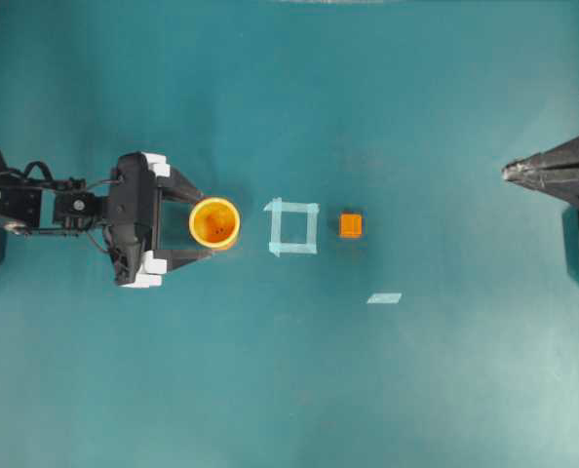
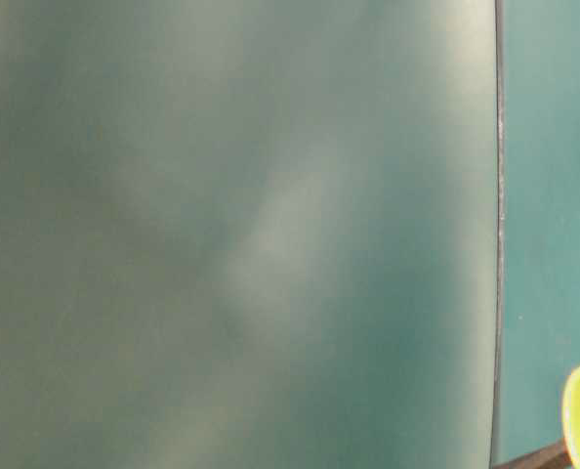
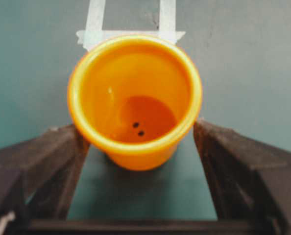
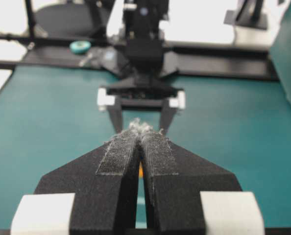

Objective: Move the cup to the left with left arm.
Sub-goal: 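Close the left gripper around the orange cup's sides, then drag the gripped orange cup left toward the table's left edge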

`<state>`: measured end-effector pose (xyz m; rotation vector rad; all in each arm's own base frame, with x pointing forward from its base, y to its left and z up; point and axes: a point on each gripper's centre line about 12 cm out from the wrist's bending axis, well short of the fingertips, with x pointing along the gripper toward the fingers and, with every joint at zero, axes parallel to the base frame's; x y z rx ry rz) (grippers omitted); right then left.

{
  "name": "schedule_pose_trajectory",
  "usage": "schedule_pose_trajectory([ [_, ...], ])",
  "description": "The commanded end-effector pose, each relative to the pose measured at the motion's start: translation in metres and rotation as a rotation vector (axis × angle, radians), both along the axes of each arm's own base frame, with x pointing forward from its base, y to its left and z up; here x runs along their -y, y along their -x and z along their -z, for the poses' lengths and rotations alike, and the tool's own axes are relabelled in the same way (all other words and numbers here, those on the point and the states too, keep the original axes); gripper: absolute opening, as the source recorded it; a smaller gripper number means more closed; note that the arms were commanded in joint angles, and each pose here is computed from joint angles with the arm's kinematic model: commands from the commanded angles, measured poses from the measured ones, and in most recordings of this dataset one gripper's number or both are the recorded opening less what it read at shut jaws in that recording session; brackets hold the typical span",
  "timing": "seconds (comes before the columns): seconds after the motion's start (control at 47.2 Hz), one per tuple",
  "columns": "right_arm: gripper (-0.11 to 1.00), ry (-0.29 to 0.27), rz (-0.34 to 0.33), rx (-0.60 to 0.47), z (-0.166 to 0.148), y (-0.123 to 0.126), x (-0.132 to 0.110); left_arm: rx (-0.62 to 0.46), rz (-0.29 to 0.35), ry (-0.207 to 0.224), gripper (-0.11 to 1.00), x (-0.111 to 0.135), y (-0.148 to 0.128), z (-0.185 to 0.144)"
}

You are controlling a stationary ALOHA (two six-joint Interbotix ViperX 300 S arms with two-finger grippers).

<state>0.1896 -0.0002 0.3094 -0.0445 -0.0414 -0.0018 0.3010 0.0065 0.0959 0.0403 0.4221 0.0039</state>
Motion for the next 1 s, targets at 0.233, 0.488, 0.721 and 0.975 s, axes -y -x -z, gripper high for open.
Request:
schedule_pose_trajectory([
  [0.233,0.00,0.000,-0.002,0.021,-0.010,-0.002,0.000,0.051,0.004,0.000,0.80,0.001,-0.024,-0.007],
  [0.488,0.00,0.000,-0.002,0.018,-0.009,-0.002,0.000,0.049,0.010,-0.016,0.76,0.001,-0.030,-0.003],
  [0.721,0.00,0.002,-0.002,0.008,-0.008,-0.002,0.000,0.044,0.011,-0.016,0.64,0.001,-0.026,-0.003],
  [0.975,0.00,0.002,-0.002,0.008,-0.008,-0.002,0.000,0.060,0.010,-0.016,0.64,0.001,-0.011,-0.005],
])
